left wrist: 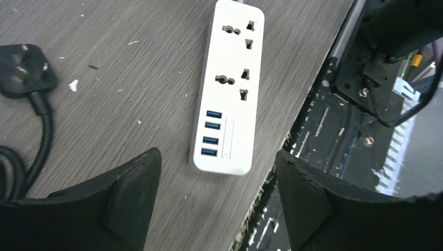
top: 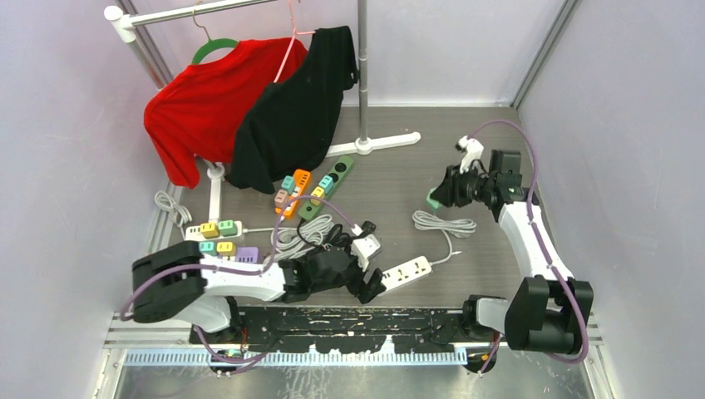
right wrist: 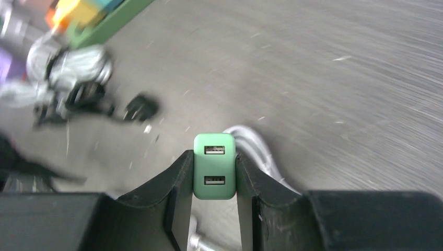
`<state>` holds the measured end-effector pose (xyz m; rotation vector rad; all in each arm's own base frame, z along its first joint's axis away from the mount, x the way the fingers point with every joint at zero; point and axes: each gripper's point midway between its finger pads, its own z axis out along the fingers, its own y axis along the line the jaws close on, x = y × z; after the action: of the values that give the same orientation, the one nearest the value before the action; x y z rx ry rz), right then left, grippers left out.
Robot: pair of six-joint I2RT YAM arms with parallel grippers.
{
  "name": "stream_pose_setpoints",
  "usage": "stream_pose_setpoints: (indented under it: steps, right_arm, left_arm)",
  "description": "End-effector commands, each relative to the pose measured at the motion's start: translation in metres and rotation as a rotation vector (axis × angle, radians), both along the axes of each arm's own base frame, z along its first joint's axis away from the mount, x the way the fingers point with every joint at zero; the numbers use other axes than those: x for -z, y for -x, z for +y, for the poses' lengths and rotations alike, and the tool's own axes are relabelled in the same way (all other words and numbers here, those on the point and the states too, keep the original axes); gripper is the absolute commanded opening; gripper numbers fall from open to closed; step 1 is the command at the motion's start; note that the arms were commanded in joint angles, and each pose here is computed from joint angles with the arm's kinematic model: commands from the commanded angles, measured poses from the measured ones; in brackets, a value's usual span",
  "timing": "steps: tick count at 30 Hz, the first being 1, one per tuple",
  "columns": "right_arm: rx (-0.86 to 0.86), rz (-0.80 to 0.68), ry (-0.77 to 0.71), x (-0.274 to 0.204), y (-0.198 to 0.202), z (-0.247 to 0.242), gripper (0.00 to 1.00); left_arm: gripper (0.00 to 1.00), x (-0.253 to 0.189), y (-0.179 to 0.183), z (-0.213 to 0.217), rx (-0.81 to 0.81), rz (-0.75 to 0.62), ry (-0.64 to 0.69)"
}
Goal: Pull the plug off the socket
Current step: Remove the plug from the socket, then place the plug at the center of the board.
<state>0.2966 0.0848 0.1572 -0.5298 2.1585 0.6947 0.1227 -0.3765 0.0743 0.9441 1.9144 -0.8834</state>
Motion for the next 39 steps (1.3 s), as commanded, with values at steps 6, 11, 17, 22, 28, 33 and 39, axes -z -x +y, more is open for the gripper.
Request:
stream_pose_setpoints:
  steps: [6,11,17,22,28,33,39]
  right_arm:
    - [0.640,0.099,-0.289,-0.012,-0.123,-0.060,0.07]
    - [0.714,0.200,-0.337,0.020,-0.161,-0.084,0.08]
    - [0.690,0.321,-0.346,0.052,-0.199,-0.092,0.15]
    - [0.633,0.389,-0.354,0.068,-0.218,-0.090,0.45]
    - [0.586,0.327,-0.254,0.056,-0.212,-0.096,0.65]
    - [0.561,0.195,-0.106,0.021,-0.188,-0.108,0.66]
    - [0.255,0.019,-0.052,-0.039,-0.118,-0.069,0.66]
  left_arm:
    - [0.94,-0.062,-0.004,0.053,-0.142,0.007,0.045]
    - [0.99,-0.069,-0.007,0.083,-0.228,0.036,0.118]
    - [0.98,-0.073,-0.003,0.097,-0.256,0.063,0.159]
    - [0.97,-0.086,-0.002,0.094,-0.241,0.065,0.176]
    - [0.98,-0.139,-0.003,0.089,-0.147,0.051,0.172]
    - [0.99,-0.202,-0.015,0.085,-0.076,0.090,0.251]
    - [0.99,-0.274,-0.023,0.063,0.051,0.094,0.310]
